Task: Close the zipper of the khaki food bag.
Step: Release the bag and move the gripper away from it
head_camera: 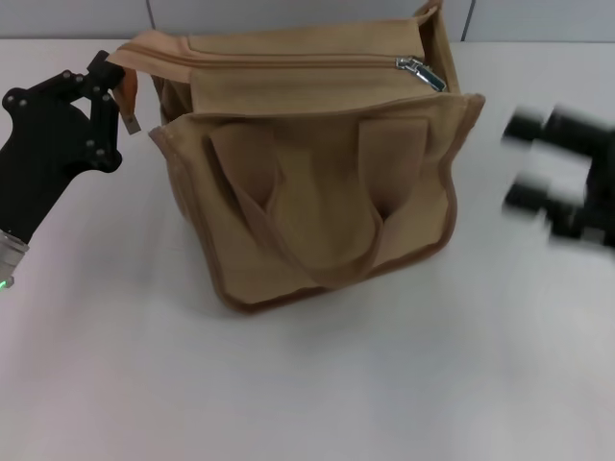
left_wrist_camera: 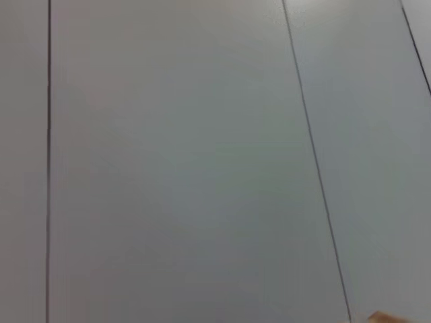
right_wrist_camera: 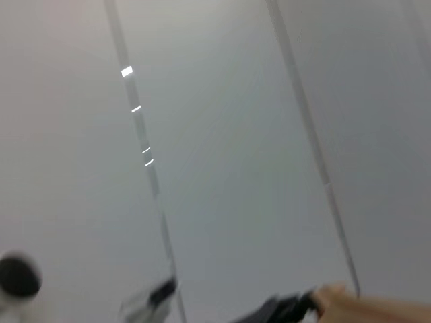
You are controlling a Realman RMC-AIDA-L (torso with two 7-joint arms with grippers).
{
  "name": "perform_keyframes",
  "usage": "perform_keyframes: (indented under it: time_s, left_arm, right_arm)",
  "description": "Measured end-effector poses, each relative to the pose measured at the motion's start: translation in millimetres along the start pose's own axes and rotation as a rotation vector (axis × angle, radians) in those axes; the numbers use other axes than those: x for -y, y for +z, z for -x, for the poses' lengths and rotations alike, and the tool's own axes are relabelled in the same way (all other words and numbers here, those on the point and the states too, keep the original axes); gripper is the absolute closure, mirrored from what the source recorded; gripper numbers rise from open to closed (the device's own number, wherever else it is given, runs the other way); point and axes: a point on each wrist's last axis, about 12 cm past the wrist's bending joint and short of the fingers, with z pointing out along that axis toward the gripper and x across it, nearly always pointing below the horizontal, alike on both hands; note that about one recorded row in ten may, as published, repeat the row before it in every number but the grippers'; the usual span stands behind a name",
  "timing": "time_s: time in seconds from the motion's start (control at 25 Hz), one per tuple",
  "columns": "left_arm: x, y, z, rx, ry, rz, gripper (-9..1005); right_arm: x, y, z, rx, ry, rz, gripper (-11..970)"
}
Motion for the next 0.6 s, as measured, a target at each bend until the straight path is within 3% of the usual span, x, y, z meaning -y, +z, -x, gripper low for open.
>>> perform_keyframes:
  time_s: [0.08,0.28,0.6]
  left_arm:
    - [-1.7,-0.3,-0.9,-0.012,-0.013,0.005,996]
    - [-2.5,-1.2,-1.5,-0.018,-0.023,0.009,993]
    - [-3.0,-4.8,-1.7,-0.027,-0.054,0.006,987]
  right_arm:
    - [-9.3,3.6,-18.6,-0.063,-0.033,0.040,223]
    - [-17.4,9.4,-40.0,-0.165,-0.065,0.082,224]
    - [-17.8,8.9,-49.7,-0.195,-0.075,0.043,225]
